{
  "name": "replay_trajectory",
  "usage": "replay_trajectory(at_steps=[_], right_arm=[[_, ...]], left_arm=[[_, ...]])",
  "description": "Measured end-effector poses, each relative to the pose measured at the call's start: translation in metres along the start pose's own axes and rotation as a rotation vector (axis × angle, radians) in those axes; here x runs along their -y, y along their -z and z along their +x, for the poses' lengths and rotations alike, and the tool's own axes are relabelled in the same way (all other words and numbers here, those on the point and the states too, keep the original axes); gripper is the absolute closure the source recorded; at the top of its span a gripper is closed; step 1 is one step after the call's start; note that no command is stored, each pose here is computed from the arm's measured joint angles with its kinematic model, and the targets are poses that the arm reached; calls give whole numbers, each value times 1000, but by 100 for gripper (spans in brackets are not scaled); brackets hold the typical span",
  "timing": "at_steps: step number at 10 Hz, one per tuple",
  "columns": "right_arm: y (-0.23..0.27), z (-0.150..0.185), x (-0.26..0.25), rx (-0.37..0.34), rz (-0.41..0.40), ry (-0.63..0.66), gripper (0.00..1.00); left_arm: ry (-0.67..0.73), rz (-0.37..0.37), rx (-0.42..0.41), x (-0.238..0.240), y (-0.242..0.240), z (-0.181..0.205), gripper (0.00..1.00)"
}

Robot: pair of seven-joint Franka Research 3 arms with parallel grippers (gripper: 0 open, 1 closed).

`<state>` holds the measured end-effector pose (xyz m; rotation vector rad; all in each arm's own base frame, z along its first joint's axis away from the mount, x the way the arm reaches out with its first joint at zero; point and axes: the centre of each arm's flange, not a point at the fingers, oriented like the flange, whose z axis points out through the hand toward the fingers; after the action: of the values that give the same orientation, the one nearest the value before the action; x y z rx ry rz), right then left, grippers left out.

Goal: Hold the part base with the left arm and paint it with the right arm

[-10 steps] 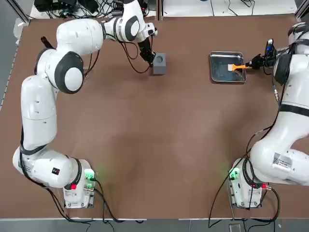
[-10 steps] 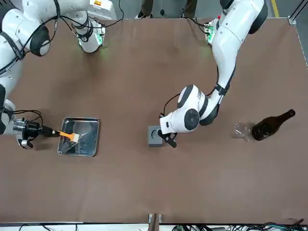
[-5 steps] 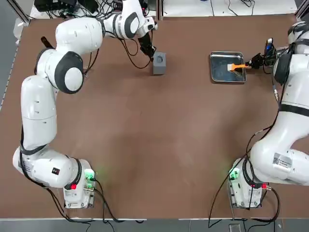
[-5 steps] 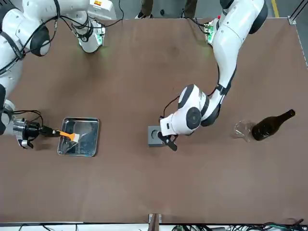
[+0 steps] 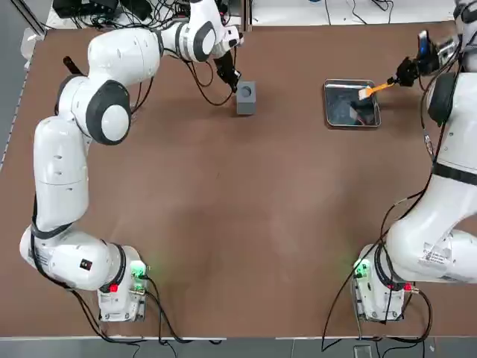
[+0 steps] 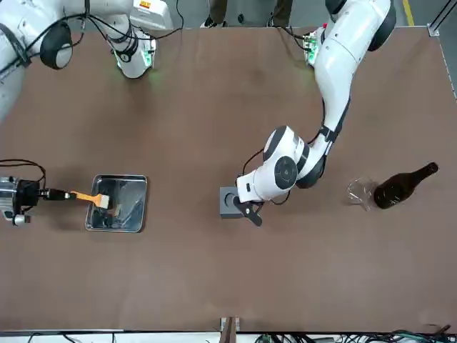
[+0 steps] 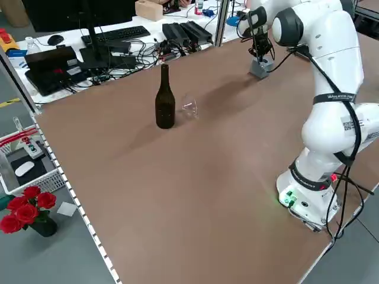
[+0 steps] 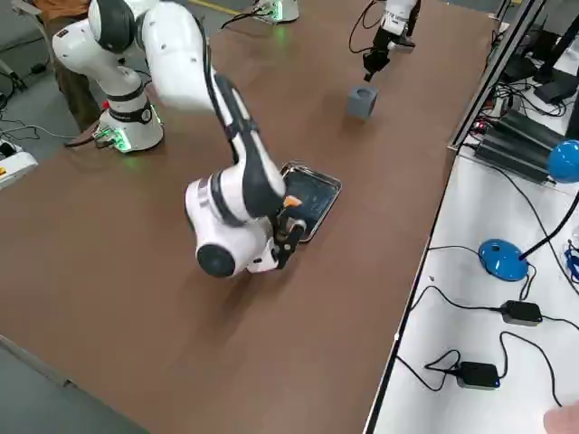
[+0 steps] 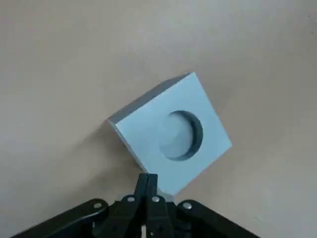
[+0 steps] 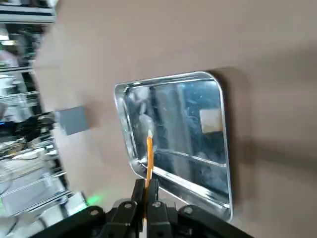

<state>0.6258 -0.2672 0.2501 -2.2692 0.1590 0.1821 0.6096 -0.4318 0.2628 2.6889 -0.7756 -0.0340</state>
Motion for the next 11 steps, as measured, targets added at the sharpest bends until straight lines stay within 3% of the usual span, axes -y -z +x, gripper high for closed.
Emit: replay_trajectory(at_steps=[3, 6, 8, 11], right_arm=[[9, 16, 89, -6, -289, -14, 96], [-34, 25, 176, -23, -550, -3, 96], [-84, 20, 187, -41, -708, 35, 96], [-125, 8, 176, 3, -860, 17, 96]], left_arm=[[-9, 12, -13, -1, -10, 1, 98], [-11, 18, -24, -1, -12, 2, 98], [-11, 22, -24, 0, -13, 2, 98], [-11, 22, -25, 0, -13, 2, 98]])
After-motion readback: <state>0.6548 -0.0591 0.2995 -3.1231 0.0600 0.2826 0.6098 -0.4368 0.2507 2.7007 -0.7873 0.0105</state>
